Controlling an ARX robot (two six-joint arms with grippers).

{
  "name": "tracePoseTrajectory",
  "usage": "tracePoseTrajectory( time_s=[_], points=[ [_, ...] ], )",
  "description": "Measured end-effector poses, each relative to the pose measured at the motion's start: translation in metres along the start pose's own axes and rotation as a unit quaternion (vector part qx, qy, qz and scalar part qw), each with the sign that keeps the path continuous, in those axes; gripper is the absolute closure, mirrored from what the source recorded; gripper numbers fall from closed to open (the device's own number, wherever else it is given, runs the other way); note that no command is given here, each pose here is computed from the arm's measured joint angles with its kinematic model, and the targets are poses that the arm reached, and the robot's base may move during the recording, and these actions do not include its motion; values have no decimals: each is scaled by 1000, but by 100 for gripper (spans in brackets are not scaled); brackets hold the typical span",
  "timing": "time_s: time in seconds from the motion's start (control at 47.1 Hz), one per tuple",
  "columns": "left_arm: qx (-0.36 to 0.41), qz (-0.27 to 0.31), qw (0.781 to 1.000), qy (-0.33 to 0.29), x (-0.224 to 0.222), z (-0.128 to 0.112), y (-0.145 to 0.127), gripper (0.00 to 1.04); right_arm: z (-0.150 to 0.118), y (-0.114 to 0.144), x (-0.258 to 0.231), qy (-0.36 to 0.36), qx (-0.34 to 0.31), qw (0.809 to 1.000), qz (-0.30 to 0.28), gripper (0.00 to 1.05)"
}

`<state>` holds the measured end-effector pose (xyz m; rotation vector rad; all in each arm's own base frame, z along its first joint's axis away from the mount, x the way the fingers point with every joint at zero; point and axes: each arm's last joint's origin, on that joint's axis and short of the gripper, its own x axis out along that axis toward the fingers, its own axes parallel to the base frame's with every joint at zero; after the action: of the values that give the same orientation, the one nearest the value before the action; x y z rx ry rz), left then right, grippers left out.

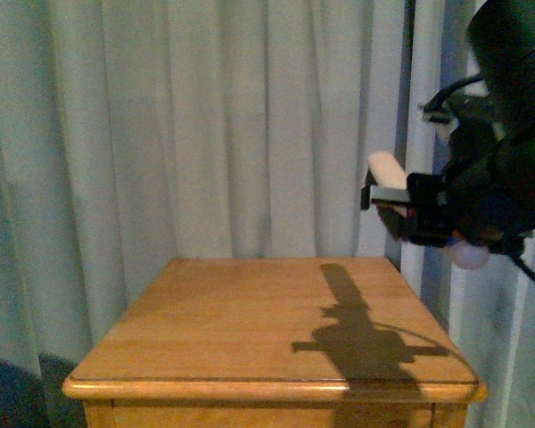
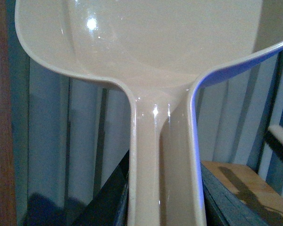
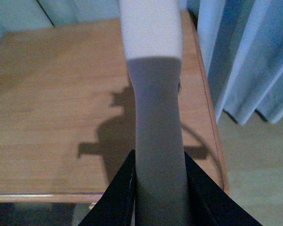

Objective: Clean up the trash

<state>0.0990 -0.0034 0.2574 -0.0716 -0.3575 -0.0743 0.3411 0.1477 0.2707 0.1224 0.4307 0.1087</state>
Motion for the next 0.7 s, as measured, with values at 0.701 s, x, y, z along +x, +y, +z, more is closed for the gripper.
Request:
tracePoseTrajectory(
  time_s=[0.701],
  points=[
    [0,0,1000,0,0,0,0,78,-62,-83,-220,-273,-46,960,31,83]
  ],
)
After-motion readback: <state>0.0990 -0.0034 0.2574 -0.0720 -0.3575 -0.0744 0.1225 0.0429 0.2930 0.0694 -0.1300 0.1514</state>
